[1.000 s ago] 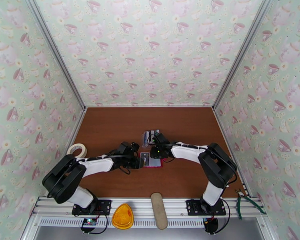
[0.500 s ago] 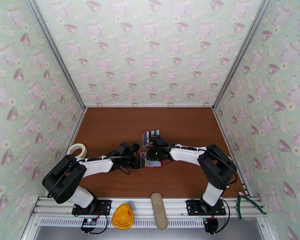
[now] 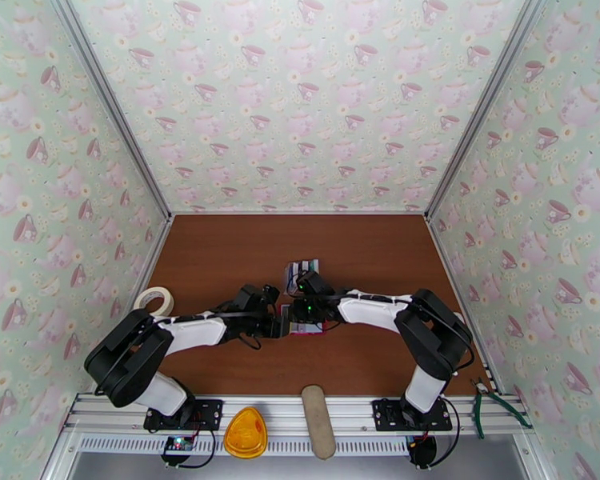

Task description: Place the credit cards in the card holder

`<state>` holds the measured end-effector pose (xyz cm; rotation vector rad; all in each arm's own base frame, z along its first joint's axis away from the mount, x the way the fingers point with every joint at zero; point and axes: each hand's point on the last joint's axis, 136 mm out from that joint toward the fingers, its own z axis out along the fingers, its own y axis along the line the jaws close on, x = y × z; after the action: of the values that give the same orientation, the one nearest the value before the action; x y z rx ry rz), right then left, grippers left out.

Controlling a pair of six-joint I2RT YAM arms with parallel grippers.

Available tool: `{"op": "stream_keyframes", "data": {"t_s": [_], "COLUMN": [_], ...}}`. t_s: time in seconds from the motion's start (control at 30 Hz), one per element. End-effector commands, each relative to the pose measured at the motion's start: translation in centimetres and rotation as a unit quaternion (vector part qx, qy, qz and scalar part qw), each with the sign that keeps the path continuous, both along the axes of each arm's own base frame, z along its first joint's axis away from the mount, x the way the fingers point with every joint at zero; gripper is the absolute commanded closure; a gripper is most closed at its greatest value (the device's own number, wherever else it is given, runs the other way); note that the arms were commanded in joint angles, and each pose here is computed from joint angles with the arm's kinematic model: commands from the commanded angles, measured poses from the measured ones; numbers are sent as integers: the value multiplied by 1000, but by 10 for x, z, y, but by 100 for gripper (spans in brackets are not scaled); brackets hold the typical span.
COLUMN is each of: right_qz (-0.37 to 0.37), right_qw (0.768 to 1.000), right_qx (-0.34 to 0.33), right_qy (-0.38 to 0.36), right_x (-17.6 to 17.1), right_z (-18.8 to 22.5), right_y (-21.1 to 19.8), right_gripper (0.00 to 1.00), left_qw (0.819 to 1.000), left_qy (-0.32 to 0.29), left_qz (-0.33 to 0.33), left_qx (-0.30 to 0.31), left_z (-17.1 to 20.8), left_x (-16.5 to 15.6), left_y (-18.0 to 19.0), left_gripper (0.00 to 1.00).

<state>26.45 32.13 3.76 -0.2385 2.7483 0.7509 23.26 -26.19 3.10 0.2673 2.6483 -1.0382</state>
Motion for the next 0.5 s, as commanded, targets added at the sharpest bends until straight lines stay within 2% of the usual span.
{"op": "stream_keyframes", "data": {"t_s": [0.0, 0.47], "right_qz": [9, 6], "right_qw": [1000, 999], "right_qx": [28, 33], "right_qy": [-3, -6], "right_x": [0, 0], "right_z": [14, 19], "right_y": [15, 13], "right_gripper": [66, 66], "left_qw": [997, 989], "left_qy": [32, 50], "left_qz": [8, 0], "left_qx": [70, 138], "left_z": [-33, -63], "left_x": [-11, -21], "left_y": [21, 30], "left_gripper": [46, 57]}}
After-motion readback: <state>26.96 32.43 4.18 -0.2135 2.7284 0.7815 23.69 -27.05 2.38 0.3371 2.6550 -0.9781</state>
